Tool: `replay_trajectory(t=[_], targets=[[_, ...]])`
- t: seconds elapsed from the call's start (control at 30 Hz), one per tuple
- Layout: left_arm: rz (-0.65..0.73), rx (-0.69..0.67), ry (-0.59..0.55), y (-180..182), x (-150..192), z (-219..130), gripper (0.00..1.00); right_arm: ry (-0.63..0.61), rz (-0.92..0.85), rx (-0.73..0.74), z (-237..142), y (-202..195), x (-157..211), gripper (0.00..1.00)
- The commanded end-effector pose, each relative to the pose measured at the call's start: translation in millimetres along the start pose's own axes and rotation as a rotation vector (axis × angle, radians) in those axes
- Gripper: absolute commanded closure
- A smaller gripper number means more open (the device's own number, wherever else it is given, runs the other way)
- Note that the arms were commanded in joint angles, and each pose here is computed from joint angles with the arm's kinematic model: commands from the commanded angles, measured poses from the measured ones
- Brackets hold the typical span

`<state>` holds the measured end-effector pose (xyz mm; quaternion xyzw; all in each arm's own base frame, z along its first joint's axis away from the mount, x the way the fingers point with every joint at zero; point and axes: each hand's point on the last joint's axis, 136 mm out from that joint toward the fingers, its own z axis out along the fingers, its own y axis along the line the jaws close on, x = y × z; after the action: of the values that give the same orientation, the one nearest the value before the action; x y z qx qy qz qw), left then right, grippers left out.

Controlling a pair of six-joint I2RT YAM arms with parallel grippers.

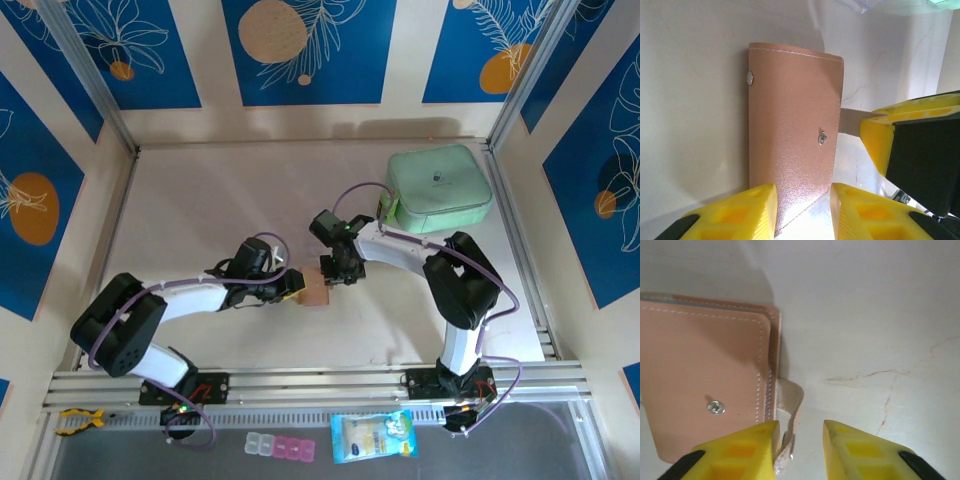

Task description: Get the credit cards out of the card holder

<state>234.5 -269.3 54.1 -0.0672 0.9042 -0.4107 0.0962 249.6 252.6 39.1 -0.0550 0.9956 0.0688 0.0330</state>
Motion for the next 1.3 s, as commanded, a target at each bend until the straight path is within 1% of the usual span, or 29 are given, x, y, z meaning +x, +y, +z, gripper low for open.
replay_trajectory(t=[0.0,0.23,0.37,0.57,0.67,0.97,1.27], targets=[[0.005,0.02,-0.009,-11.1,-5.2,1.3,0.66,0.009,0.025,-0.093,0.3,9.9,1.0,0.75],[0.001,0.016,-0.015,-12.5,-6.9,0.4,0.66,0.037,0.063,-0.191,15.0,17.3,0.1,0.8],[0.0,0.013,-0.02,-11.6,-7.0,-0.8,0.65,0.043,0.073,-0.199,19.6,15.0,0.5,0.83],[0.006,0.02,-0.036,-14.3,-9.1,-3.3,0.63,0.032,0.077,-0.209,18.1,10.0,-0.5,0.89],[0.009,0.021,-0.04,-16.7,-11.2,-3.8,0.63,0.016,0.069,-0.195,12.0,4.7,-1.4,0.92],[0.028,-0.003,-0.076,-15.9,-17.5,-12.3,0.6,-0.055,0.018,-0.212,-25.2,-4.5,-3.7,0.92],[0.041,-0.036,-0.127,-8.0,-24.1,-26.3,0.5,-0.078,-0.05,-0.227,-51.6,5.2,-6.0,0.93]])
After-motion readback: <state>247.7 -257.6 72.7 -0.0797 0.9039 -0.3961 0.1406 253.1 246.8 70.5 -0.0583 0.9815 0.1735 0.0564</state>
